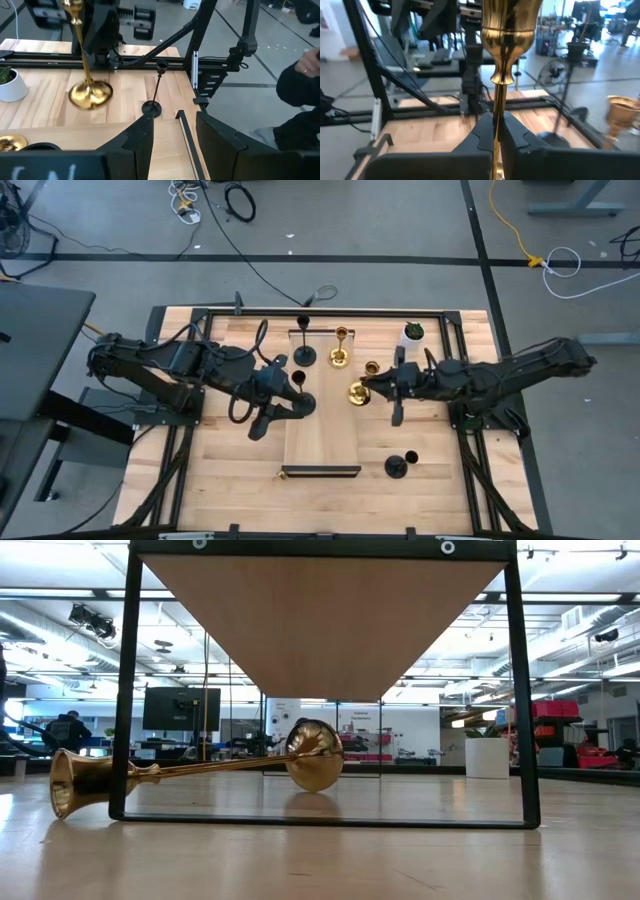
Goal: Pick & Place candle stick holders
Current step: Put the golden candle holder on the shelf aligned with the black candle holder
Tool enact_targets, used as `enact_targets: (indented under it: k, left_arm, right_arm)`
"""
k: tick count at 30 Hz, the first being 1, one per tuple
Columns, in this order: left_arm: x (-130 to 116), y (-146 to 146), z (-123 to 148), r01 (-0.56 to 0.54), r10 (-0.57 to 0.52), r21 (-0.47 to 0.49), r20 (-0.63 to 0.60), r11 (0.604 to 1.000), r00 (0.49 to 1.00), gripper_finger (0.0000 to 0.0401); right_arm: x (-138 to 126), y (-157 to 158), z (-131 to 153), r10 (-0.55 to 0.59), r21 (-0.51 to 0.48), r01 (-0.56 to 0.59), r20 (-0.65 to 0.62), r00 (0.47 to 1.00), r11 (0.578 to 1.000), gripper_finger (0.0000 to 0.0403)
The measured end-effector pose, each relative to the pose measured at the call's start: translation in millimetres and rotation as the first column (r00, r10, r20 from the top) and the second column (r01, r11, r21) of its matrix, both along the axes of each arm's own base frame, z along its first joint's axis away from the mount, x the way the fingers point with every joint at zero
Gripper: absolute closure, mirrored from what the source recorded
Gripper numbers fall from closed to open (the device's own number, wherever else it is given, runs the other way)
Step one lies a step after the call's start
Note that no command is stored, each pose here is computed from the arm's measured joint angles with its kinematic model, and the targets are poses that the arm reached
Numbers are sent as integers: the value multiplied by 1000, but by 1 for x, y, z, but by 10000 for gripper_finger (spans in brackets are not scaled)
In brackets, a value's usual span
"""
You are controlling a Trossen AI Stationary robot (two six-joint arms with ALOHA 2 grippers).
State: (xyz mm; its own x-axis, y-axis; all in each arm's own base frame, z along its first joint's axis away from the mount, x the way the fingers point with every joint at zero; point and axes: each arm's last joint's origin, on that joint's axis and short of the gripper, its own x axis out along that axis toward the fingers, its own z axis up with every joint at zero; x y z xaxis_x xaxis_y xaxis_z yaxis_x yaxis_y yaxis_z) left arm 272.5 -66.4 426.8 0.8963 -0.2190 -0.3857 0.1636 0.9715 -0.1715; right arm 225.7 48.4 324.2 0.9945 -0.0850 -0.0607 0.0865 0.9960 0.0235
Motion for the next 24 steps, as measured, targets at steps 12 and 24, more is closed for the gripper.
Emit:
enact_targets:
  k: [12,24]
  left_arm:
    - [0,1,0,-8,8,29,7,1000,1000,250]
    - [0,1,0,-8,7,30,12,1000,1000,250]
  right_arm:
    - [12,4,-42,15,3,-16,116,993,1000,403]
    - [31,8,-67,-11,4,11,57,998,1000,403]
